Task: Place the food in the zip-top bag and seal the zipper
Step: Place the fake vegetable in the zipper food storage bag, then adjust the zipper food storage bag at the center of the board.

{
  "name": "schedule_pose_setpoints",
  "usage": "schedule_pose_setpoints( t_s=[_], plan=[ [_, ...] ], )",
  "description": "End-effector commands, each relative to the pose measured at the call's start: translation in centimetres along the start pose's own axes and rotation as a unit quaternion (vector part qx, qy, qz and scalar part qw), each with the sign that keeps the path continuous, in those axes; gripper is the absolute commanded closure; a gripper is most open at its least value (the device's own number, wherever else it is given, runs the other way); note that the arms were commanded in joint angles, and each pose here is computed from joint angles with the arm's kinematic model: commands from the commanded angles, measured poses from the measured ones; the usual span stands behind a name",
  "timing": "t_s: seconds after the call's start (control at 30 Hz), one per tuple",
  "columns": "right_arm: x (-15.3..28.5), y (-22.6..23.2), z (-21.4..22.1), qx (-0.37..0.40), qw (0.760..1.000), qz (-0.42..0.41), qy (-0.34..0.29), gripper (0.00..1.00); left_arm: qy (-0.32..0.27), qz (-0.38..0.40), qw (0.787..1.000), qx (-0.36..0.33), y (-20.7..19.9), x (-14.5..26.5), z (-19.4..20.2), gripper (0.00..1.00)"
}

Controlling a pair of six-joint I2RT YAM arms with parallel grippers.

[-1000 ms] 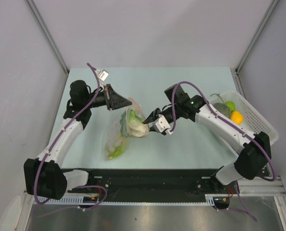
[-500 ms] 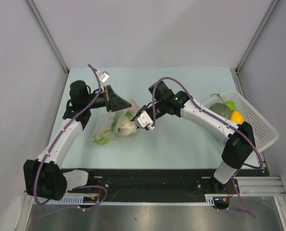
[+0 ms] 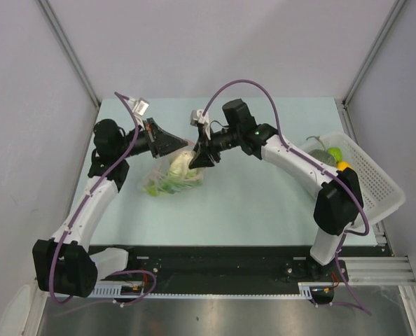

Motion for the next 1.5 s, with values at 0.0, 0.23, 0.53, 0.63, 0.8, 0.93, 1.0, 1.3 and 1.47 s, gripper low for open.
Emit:
schedule_pose_setpoints(
  t_s=[0.0, 0.23, 0.53, 0.63, 0.8, 0.93, 1.0, 1.3, 1.47],
  plan=[
    [0.9, -1.9, 0.5, -0.142, 0.986, 0.084, 0.000, 1.00, -0.061, 0.029, 0.995, -0.067, -3.4, 0.4, -3.7, 1.00],
    [-0.9, -3.1, 2.5, -0.274, 0.950, 0.122, 0.081, 1.00, -0.066, 0.020, 0.996, -0.058, -3.0, 0.4, -3.5, 1.00],
    [2.1, -3.9, -0.2, -0.264, 0.957, 0.105, 0.054, 0.08, -0.098, -0.029, 0.994, -0.046, -1.6, 1.1, -3.7, 1.00],
    [4.2, -3.0, -3.1, -0.238, 0.967, 0.088, 0.017, 0.08, -0.112, -0.034, 0.992, -0.044, -1.4, 1.3, -4.0, 1.00],
    [7.1, -2.4, -4.7, -0.200, 0.970, 0.135, -0.019, 0.15, -0.116, -0.031, 0.992, -0.045, -1.4, 1.3, -4.1, 1.00],
    [7.0, -3.9, 0.1, -0.260, 0.945, 0.193, 0.039, 0.16, -0.116, -0.031, 0.992, -0.048, -1.4, 1.3, -4.1, 1.00],
    [6.7, -4.2, 1.3, -0.284, 0.937, 0.195, 0.060, 0.11, -0.117, -0.032, 0.991, -0.050, -1.4, 1.3, -4.1, 1.00],
    [6.6, -3.8, 3.6, -0.313, 0.926, 0.193, 0.090, 0.12, -0.109, -0.044, 0.991, -0.067, -1.5, 1.7, -3.7, 1.00],
    [6.7, -2.3, 2.6, -0.328, 0.931, 0.141, 0.078, 0.80, -0.114, -0.070, 0.988, -0.073, -1.0, 2.0, -3.6, 1.00]
  ],
)
Point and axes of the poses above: each gripper's point midway between its finger pads, its own x axis back along the fingers, its own y axis along the line the jaws close on, z = x × y, the point moved 2 cm from there along x, back along the fingers, and after that the axes turned 6 degrees about x, right-handed, at the moved point
